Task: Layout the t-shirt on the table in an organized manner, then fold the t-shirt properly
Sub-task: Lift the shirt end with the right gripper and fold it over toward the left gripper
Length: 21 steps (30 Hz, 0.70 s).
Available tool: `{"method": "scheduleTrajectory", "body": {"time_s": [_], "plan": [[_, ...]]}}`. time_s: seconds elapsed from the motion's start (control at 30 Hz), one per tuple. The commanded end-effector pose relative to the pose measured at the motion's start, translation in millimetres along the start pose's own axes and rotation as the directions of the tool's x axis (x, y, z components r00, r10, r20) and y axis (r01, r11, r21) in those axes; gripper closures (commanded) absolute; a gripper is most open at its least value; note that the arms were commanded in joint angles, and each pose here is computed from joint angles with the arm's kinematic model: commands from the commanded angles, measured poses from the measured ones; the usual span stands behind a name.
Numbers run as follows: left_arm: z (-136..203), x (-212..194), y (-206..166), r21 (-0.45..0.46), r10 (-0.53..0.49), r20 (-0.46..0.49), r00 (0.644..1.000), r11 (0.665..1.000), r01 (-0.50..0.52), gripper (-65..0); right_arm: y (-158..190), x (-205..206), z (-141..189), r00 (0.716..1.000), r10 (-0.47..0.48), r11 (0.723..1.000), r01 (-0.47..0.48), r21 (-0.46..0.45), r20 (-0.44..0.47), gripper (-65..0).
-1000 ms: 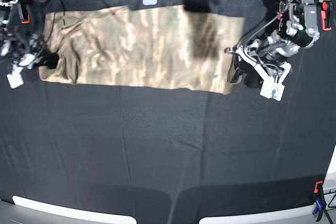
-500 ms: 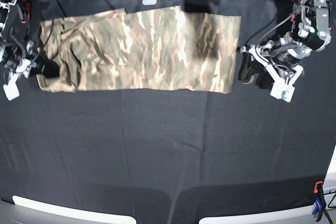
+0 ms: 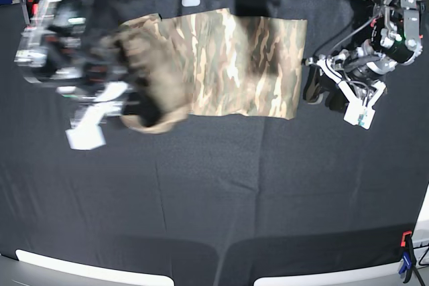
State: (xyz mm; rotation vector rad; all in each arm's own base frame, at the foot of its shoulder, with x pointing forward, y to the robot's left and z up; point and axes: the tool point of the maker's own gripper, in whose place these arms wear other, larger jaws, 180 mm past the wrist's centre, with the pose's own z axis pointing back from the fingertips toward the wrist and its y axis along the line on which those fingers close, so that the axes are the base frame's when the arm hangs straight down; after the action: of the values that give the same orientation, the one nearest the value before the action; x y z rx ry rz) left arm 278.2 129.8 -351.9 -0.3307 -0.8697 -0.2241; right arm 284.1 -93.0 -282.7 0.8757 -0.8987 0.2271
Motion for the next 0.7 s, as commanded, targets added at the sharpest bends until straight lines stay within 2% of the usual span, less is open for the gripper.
{"method": "scheduleTrajectory", "body": {"time_s": [0.0, 0.1, 0.23, 0.47, 0.67], "plan": [[3, 14, 0, -0.005, -0.019, 0.047, 0.999, 1.0, 0.019, -30.5, 14, 16, -7, 0.998, 0.015, 0.999, -0.018, 0.042, 0.06, 0.0], [3, 14, -1, -0.005, -0.019, 0.047, 0.999, 1.0, 0.02, -30.5, 39, 12, -35, 0.996, -0.023, 0.994, 0.015, 0.105, 0.082, 0.0], [3, 14, 0, -0.005, -0.019, 0.047, 0.999, 1.0, 0.02, -30.5, 65, 9, -70, 0.995, -0.033, 0.992, 0.021, 0.128, 0.093, 0.0], [4, 14, 2, 0.0, -0.03, 0.041, 0.999, 1.0, 0.03, -30.5, 98, 5, -112, 0.998, 0.016, 0.993, -0.023, 0.119, 0.065, 0.0], [13, 14, 23, 0.033, -0.1, 0.008, 0.995, 0.995, 0.099, -30.5, 135, -11, -138, 0.997, 0.082, 0.985, -0.082, 0.151, 0.006, 0.0]]}}
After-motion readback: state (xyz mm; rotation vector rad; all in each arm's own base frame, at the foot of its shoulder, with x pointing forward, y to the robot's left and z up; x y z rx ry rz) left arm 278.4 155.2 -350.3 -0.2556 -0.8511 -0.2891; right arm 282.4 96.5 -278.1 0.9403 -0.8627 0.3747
